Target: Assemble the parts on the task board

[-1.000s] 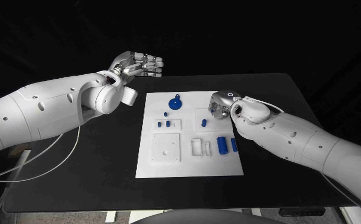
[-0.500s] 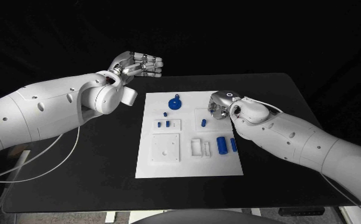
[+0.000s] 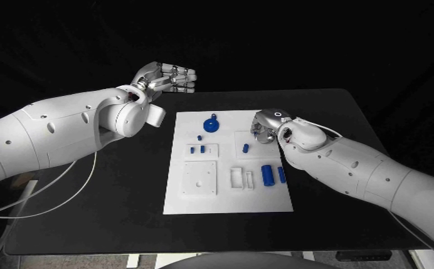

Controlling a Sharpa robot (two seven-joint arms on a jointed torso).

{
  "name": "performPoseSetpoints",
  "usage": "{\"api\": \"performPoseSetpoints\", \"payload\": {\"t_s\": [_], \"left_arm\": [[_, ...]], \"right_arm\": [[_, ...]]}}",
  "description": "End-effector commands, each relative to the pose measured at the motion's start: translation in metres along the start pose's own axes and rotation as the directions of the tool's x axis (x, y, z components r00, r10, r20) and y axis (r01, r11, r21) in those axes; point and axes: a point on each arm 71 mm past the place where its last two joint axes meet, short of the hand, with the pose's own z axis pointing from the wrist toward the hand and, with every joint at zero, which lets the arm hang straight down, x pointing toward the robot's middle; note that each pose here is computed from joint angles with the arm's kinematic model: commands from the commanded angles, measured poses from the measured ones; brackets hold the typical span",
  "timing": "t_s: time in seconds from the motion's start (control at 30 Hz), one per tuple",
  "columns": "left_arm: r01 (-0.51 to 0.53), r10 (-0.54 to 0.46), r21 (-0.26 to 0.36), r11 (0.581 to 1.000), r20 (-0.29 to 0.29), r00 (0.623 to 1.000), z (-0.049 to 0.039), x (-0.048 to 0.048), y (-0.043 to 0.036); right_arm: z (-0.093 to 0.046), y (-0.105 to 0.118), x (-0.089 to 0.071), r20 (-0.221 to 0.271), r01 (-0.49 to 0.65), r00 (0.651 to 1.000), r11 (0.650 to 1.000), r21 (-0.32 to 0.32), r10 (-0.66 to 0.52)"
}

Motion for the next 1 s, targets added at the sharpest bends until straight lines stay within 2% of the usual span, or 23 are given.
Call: {"api": "performPoseSetpoints", "payload": {"t_s": [0.03, 0.27, 0.67, 0.9, 1.0], "left_arm": [[0.004, -0.003, 0.016, 1.0, -0.012, 1.0, 0.0005, 0.0006, -0.0021], [0.003, -0.002, 0.016, 1.0, -0.009, 1.0, 0.0005, -0.0005, -0.0021], [0.001, -0.001, 0.015, 1.0, -0.006, 1.0, -0.0001, -0.0023, -0.0019], [-0.001, 0.001, 0.016, 1.0, 0.0, 1.0, -0.0004, -0.0048, -0.0018], [-0.003, 0.003, 0.017, 1.0, 0.004, 1.0, -0.0001, -0.0062, -0.0017]], "right_arm": [[-0.001, 0.003, -0.007, 0.05, -0.02, 0.999, 0.999, -0.025, 0.021], [-0.001, 0.003, -0.016, 0.087, -0.04, 0.995, 0.999, -0.031, 0.043], [-0.006, 0.002, -0.029, 0.114, -0.085, 0.99, 0.995, -0.043, 0.089], [-0.014, 0.013, -0.047, 0.19, -0.184, 0.959, 0.973, -0.139, 0.209], [-0.016, 0.021, -0.052, 0.207, -0.207, 0.948, 0.963, -0.175, 0.241]]}}
